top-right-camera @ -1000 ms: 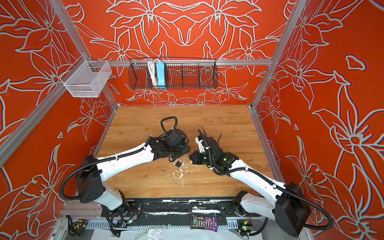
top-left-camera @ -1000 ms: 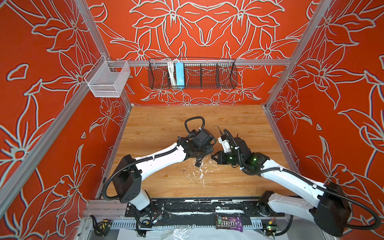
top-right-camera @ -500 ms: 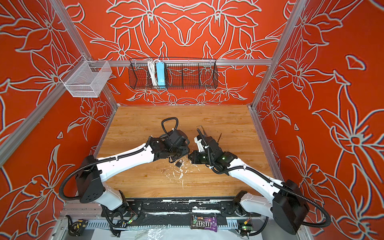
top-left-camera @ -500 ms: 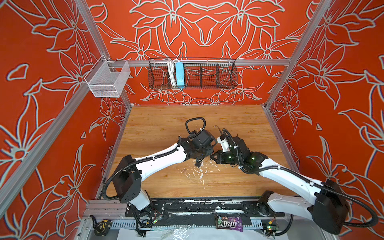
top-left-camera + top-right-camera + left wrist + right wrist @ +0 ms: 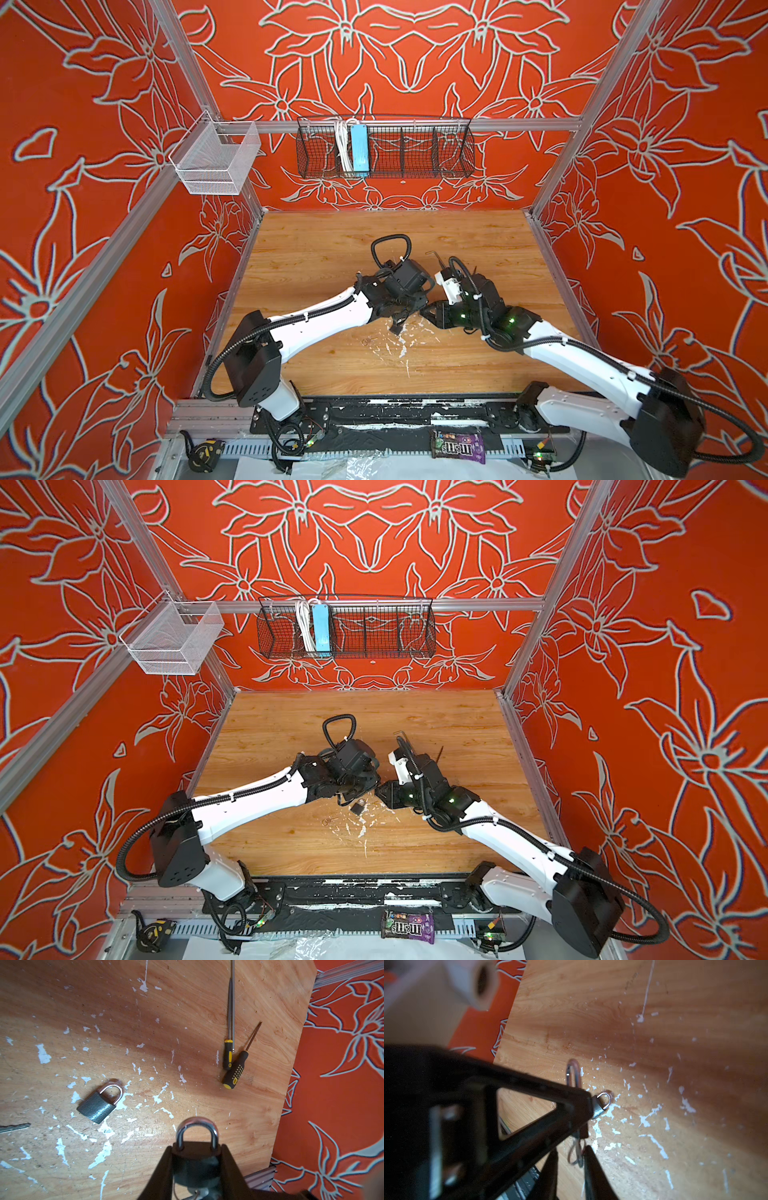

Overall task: Unlock with the key
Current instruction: 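Push the key into the padlock's keyhole with the right gripper, then open the right gripper and draw it back from the key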

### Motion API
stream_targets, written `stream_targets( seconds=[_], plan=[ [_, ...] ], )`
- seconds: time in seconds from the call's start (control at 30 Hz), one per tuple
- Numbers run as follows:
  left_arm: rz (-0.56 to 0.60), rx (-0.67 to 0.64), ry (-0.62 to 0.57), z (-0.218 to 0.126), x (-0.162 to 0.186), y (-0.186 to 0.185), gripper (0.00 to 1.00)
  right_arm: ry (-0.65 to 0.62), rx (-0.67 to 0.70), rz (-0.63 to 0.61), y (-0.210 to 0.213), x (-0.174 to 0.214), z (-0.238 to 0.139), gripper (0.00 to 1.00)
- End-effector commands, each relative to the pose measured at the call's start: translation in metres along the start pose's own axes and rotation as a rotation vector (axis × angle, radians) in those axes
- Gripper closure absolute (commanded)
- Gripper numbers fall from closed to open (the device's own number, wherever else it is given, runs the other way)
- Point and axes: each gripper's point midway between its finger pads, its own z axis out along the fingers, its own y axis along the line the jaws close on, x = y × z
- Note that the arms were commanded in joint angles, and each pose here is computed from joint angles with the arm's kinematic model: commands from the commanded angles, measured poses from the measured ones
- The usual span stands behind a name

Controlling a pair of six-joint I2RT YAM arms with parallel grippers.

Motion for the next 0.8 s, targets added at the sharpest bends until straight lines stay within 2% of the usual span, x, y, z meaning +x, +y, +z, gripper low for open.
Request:
stream_targets(
  seconds=[0.0, 0.1, 0.33, 0.4, 0.57, 0.77],
  plan=[
    [-0.014, 0.003, -0.05, -0.008, -0.012, -0.001, 1.0, -0.046, -0.036, -0.072, 0.008, -0.004, -0.012, 0.68],
    [-0.016, 0.01, -0.065, -0.01, -0.015, -0.002, 1.0, -0.063, -0.056, -0.05, 0.011, -0.002, -0.019, 0.67],
    [-0.038, 0.032, -0.072, -0.015, -0.018, -0.006, 1.0, -0.111, 0.002, 0.157, -0.015, 0.007, -0.015, 0.72],
    [-0.047, 0.045, -0.067, -0.015, -0.016, -0.007, 1.0, -0.134, -0.028, 0.187, -0.015, 0.007, -0.012, 0.72],
    [-0.054, 0.061, -0.061, -0.015, -0.015, -0.009, 1.0, -0.144, -0.11, 0.174, -0.001, 0.0, -0.007, 0.74],
    [-0.053, 0.07, -0.057, -0.017, -0.015, -0.011, 1.0, -0.191, -0.071, 0.175, -0.007, -0.011, -0.005, 0.76]
  ],
)
